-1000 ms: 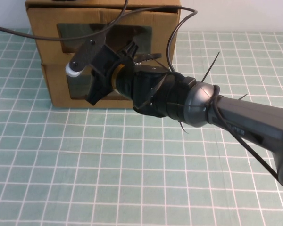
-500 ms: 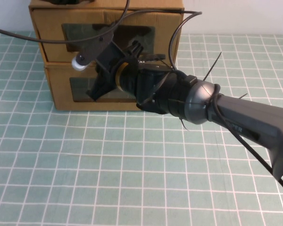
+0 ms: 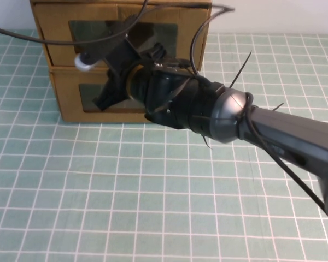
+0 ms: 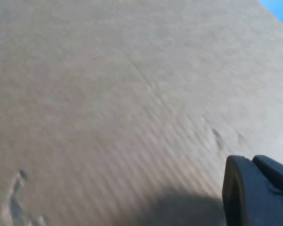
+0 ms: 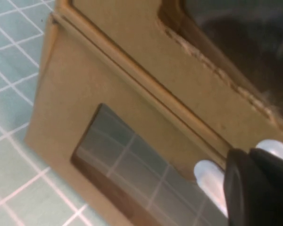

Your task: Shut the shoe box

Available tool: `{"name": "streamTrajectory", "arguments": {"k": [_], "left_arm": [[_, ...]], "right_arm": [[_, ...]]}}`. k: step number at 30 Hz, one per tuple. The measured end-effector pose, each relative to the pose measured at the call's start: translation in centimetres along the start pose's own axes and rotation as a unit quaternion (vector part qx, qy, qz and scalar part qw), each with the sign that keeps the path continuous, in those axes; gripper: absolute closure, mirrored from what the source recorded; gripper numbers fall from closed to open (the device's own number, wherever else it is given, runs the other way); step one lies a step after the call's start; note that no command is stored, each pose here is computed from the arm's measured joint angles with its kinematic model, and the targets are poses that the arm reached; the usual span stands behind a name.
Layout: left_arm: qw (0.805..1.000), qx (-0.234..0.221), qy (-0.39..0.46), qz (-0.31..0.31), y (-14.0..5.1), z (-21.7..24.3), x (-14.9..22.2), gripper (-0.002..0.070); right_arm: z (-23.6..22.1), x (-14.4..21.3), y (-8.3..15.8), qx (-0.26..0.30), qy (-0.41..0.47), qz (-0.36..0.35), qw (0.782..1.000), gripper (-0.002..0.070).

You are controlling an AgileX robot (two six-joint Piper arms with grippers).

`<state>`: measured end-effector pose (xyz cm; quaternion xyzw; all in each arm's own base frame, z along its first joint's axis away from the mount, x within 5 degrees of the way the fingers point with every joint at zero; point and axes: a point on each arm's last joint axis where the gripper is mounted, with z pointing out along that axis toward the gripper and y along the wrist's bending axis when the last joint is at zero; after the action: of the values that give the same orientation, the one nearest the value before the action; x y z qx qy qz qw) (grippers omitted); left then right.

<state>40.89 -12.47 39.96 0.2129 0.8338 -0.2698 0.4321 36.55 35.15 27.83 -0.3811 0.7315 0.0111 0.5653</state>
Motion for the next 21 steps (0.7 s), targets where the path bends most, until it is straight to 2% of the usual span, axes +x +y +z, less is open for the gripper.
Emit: {"name": "streamTrajectory", "arguments": {"k": [5, 13, 17, 21], "left_arm": [[1.000, -0.002, -0.010, 0.024, -1.4, -2.5, -0.9, 0.0680], [0.997, 0.002, -0.048, 0.059, -4.7, -8.4, -2.4, 0.0680], [0.996, 0.004, -0.038, 0.081, -6.5, -11.3, -2.3, 0.0680], [0.995, -0.016, -0.034, 0.095, -7.7, -14.0, -1.8, 0.0680]], "right_arm": [[-3.1, -2.1, 0.1, -0.018, 0.021, -0.018, 0.999, 0.0690], [-9.5, -4.2, -1.9, -0.089, 0.100, -0.019, 0.991, 0.0690], [-12.9, -5.6, -3.8, -0.084, 0.112, -0.022, 0.990, 0.0690], [-16.1, -6.2, -7.4, -0.054, 0.116, -0.001, 0.992, 0.0690]]}}
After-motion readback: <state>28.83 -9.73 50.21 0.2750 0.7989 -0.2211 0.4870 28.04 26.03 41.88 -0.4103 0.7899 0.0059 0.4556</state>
